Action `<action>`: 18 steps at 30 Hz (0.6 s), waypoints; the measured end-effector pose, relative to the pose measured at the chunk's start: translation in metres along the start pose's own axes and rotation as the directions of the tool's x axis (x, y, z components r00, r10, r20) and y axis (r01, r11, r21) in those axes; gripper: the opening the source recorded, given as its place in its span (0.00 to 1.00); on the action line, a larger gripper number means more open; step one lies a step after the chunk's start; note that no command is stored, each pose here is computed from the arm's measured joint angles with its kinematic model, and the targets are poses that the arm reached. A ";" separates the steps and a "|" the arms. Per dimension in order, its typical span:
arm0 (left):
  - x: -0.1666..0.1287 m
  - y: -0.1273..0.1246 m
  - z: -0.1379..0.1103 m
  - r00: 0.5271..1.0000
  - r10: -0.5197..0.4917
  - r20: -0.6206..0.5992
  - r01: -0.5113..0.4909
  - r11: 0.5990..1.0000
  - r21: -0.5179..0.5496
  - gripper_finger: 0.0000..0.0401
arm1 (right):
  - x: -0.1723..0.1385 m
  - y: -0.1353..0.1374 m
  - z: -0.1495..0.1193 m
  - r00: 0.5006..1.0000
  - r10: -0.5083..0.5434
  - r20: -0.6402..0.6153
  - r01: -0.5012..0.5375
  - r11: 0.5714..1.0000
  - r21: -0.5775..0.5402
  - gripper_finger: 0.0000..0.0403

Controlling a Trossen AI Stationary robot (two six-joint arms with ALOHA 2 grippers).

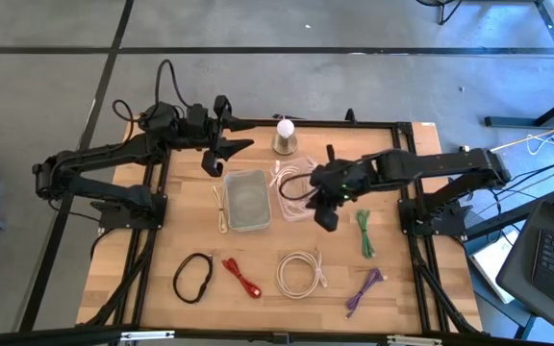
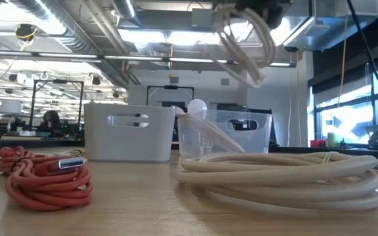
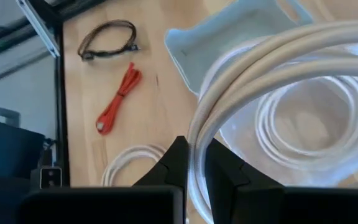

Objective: Pick and place USB-C Cables
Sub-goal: Put the top white usb cable into the transparent bin

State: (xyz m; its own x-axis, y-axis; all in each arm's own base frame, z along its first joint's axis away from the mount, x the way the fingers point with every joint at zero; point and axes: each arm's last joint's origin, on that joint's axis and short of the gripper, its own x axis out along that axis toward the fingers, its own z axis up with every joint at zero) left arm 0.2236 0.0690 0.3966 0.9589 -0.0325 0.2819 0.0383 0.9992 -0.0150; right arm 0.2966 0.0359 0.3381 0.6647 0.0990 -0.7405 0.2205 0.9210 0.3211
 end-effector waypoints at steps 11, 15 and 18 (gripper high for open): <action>0.000 0.000 0.000 1.000 0.000 0.000 0.000 1.000 -0.006 0.45 | 0.036 -0.049 -0.006 0.994 0.106 0.021 -0.107 0.992 0.061 0.07; 0.000 0.000 0.000 1.000 0.000 0.003 0.000 1.000 -0.007 0.45 | 0.048 -0.067 -0.014 0.996 0.083 0.032 -0.086 0.992 0.091 0.07; 0.000 0.000 0.001 1.000 0.000 0.009 0.000 1.000 -0.005 0.44 | 0.056 -0.080 -0.019 0.995 0.085 0.058 -0.091 0.990 0.108 0.07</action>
State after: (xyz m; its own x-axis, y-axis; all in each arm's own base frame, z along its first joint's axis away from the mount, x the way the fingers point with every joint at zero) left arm 0.2234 0.0690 0.3974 0.9564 -0.0327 0.2902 0.0402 0.9990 -0.0198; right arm 0.3028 -0.0249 0.2592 0.7217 0.1549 -0.6746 0.2349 0.8620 0.4492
